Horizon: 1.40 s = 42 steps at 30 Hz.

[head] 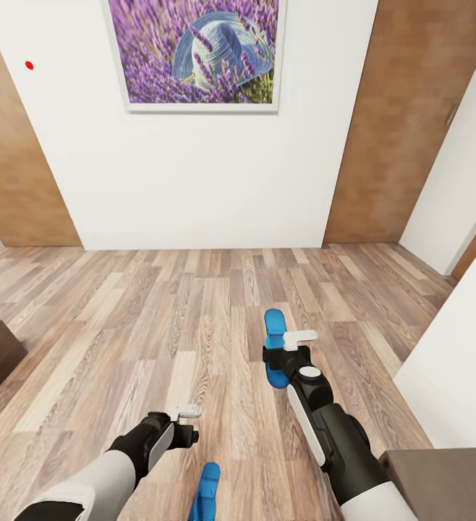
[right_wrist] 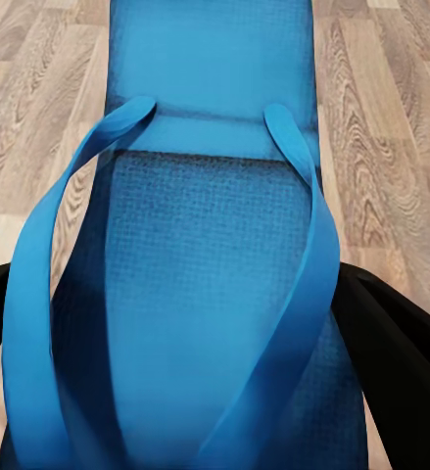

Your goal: In the bedroom, move the book from the bed onto either nightstand, and place the two sandals side by side next to the bed.

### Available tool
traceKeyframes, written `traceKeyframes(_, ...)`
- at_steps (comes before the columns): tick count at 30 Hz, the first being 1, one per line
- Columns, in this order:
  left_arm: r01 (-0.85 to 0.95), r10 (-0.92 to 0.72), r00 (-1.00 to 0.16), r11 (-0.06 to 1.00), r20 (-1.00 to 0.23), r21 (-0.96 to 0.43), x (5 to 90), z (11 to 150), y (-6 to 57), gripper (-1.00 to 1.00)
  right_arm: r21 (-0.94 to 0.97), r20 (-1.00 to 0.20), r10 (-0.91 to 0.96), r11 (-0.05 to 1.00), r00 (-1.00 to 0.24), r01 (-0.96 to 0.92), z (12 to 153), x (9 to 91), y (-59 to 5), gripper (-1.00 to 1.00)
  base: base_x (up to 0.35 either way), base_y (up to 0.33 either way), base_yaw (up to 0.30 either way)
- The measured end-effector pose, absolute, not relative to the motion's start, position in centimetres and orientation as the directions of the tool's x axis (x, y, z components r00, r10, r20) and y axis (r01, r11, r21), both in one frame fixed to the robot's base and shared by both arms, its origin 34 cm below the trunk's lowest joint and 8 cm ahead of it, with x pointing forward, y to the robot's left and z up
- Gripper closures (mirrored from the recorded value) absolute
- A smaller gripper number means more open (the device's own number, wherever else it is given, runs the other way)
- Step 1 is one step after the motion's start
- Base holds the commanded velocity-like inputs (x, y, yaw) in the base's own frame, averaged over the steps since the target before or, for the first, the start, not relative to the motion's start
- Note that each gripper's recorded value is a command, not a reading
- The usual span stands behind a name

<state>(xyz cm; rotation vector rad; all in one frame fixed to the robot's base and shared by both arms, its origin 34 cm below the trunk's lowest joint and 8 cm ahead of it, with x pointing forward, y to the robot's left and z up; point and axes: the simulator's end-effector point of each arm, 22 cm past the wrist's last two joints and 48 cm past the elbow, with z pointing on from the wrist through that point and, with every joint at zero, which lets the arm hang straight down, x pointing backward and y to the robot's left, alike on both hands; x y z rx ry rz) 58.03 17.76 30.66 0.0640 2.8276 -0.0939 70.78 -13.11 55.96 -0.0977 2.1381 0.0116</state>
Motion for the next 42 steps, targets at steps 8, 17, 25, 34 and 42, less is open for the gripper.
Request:
traceKeyframes(8, 0.054, 0.034, -0.95, 0.997, -0.31, -0.057, 57.6, 28.9, 17.8, -1.0, -0.029, -0.842, -0.065, 0.997, -0.536, -0.074, 54.2, 70.3, -13.1, 1.0, 0.0, 0.0, 0.0)
traceKeyframes(17, 0.055, 0.034, -0.95, 0.997, -0.311, -0.059, 57.1, 26.9, 17.7, -1.0, -0.03, -0.842, -0.065, 0.997, -0.536, -0.075, 52.2, 69.8, -13.1, 1.0, 0.0, 0.0, 0.0)
traceKeyframes(25, 0.054, 0.031, -0.941, 0.997, -0.336, -0.06, 57.2, 25.3, 17.7, -1.0, -0.029, -0.842, -0.065, 0.997, -0.536, -0.075, 50.4, 69.3, -13.1, 1.0, 0.0, 0.0, 0.0)
traceKeyframes(34, 0.052, 0.03, -0.948, 0.997, -0.316, -0.061, 56.5, 23.4, 17.7, -1.0, -0.027, -0.826, -0.065, 0.997, -0.56, -0.076, 48.1, 69.1, -13.1, 1.0, 0.0, 0.0, 0.0)
traceKeyframes(42, 0.05, 0.03, -0.958, 0.997, -0.285, -0.063, 55.6, 21.8, 17.7, -1.0, -0.029, -0.793, -0.073, 0.996, -0.605, -0.081, 45.0, 68.6, -13.0, 1.0, 0.0, 0.0, 0.0)
